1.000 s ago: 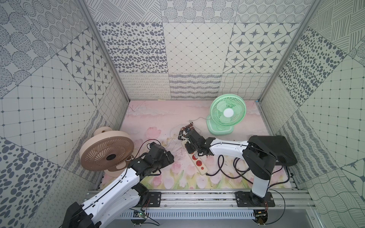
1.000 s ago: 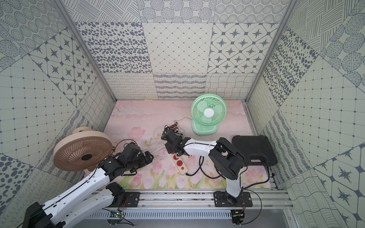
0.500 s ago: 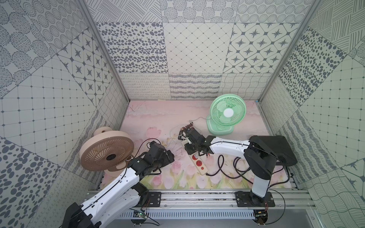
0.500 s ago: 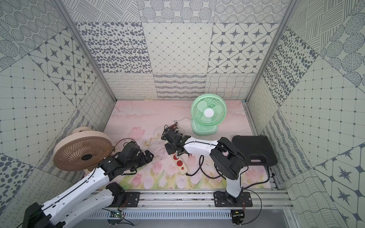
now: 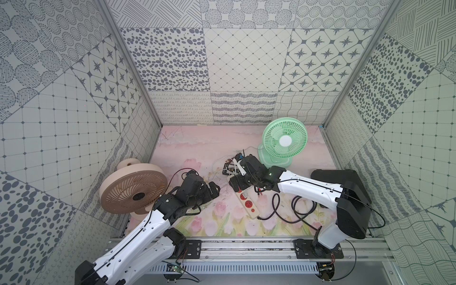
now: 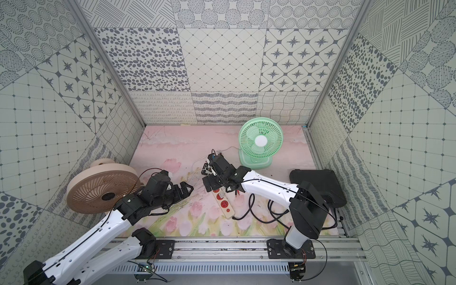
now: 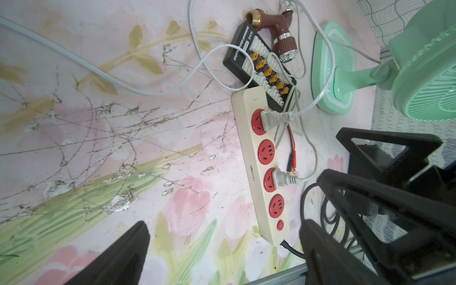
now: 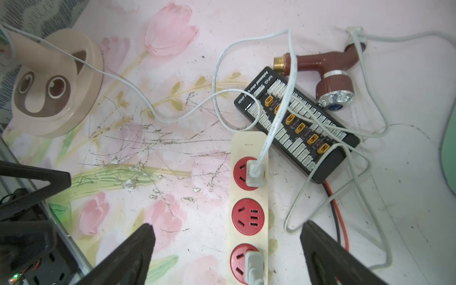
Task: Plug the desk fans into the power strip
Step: Insert the plug into the socket, then reset both arms
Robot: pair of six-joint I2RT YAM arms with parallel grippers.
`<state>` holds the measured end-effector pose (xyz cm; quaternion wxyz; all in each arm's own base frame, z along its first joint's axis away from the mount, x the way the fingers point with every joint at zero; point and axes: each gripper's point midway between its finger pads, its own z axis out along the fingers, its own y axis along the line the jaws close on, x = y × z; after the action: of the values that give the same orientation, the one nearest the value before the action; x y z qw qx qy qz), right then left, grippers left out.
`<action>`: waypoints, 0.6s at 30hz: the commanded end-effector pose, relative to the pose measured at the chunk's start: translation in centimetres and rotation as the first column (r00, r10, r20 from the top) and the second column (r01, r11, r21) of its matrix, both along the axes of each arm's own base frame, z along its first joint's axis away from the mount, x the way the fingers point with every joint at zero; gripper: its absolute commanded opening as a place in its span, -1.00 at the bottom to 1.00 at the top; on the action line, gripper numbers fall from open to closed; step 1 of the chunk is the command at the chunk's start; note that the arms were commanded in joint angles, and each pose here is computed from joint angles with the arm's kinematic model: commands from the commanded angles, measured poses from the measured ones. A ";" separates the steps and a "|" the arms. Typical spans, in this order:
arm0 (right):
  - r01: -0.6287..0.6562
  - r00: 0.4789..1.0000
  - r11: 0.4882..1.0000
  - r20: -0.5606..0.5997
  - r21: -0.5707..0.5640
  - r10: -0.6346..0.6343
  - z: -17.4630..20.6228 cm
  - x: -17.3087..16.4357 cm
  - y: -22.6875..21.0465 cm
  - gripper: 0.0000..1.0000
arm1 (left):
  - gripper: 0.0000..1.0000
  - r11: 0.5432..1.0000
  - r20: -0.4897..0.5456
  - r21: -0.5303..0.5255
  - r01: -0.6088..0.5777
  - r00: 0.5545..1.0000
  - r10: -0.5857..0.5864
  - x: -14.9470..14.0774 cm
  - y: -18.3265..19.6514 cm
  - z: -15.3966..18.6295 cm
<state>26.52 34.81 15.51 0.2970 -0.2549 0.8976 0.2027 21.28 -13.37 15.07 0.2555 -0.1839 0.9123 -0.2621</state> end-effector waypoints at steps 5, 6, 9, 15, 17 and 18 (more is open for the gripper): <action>-0.024 0.999 0.995 0.033 0.100 0.020 4.4 -2.3 -1.8 0.94 | 0.99 0.994 0.052 -0.087 0.072 0.996 -0.067 -1.8 -0.4 4.9; -0.028 0.999 0.993 0.039 0.113 0.023 4.9 -2.6 -2.1 0.94 | 0.99 0.993 0.062 -0.092 0.079 0.995 -0.073 -2.1 -0.3 5.6; -0.050 0.997 0.986 0.073 0.159 0.039 6.8 -3.7 -3.1 0.94 | 0.99 0.991 0.094 -0.101 0.092 0.992 -0.083 -2.8 0.0 7.4; -0.080 0.986 0.968 0.159 0.239 0.042 10.5 -5.9 -5.9 0.94 | 0.99 0.984 0.174 -0.127 0.122 0.980 -0.099 -4.6 0.7 10.9; -0.086 0.982 0.964 0.183 0.253 0.040 11.1 -6.5 -6.8 0.94 | 0.99 0.982 0.204 -0.131 0.138 0.973 -0.109 -5.1 0.9 11.6; -0.092 0.979 0.961 0.200 0.260 0.039 11.6 -6.8 -7.3 0.94 | 0.99 0.981 0.215 -0.133 0.143 0.970 -0.112 -5.2 0.9 11.9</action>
<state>20.52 28.17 26.36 0.3941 -0.2495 0.8318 0.3009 17.93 -13.17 26.43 0.3218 -0.1374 0.8631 -0.3642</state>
